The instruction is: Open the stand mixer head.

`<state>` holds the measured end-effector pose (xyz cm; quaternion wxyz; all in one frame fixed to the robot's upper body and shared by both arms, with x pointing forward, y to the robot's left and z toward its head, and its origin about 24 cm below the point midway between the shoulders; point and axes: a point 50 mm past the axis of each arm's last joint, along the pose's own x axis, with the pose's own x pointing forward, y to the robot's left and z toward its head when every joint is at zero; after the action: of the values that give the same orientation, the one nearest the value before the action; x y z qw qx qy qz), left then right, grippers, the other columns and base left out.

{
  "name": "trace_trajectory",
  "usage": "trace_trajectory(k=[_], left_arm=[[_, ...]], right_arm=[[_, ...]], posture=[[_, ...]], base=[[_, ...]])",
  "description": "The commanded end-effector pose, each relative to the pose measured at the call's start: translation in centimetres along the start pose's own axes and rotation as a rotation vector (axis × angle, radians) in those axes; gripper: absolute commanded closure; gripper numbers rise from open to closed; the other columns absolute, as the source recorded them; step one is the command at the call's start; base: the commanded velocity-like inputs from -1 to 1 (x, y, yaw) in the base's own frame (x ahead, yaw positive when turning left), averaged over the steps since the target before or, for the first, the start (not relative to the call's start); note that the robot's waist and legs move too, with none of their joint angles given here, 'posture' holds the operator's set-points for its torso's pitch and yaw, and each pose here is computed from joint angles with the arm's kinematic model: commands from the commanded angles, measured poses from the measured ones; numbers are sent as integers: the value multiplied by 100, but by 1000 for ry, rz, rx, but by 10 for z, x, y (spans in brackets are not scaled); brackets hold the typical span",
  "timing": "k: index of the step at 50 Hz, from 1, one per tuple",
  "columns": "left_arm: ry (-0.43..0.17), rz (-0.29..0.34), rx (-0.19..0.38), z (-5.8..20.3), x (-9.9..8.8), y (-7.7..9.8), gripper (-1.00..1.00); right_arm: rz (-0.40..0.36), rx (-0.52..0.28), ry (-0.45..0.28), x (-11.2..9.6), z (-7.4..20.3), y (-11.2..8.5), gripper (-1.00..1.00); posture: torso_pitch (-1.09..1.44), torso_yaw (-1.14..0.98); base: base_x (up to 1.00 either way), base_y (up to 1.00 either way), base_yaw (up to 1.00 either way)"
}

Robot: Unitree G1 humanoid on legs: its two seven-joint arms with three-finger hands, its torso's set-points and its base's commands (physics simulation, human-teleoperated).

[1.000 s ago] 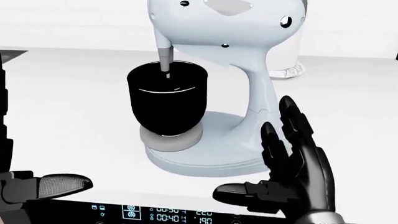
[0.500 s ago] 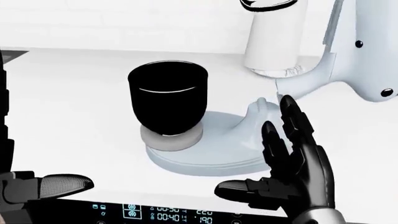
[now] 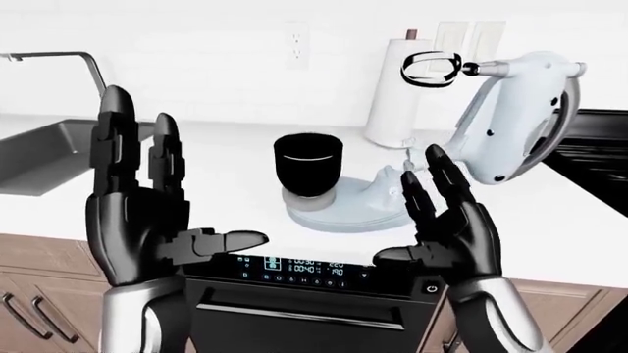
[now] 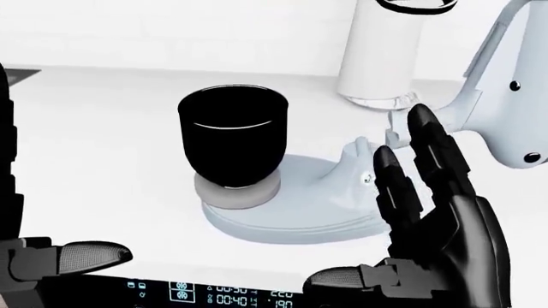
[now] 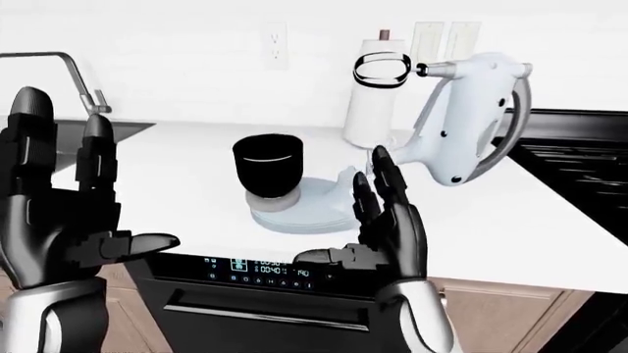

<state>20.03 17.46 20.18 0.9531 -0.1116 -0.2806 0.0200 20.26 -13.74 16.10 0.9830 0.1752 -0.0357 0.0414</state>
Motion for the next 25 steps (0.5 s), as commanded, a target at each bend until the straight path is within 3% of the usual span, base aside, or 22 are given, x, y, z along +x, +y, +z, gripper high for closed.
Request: trace_trajectory(k=[1,6,25], left_arm=[[-59,-21,-4,10,2,-4,-100],[-59,-22,-2,9,1,-4,-100],[-62,-22,1,11,2,-4,-100]], right_arm=[[15,-3,-78,-3,9,-2,-100],[-5,-6,-83,-5,9,-11,-100],[-8,2,-89,-3,14,-10,-100]], posture=[[-38,0],[-38,0],[-38,0]], base=[[0,0,0],[0,0,0],[0,0,0]])
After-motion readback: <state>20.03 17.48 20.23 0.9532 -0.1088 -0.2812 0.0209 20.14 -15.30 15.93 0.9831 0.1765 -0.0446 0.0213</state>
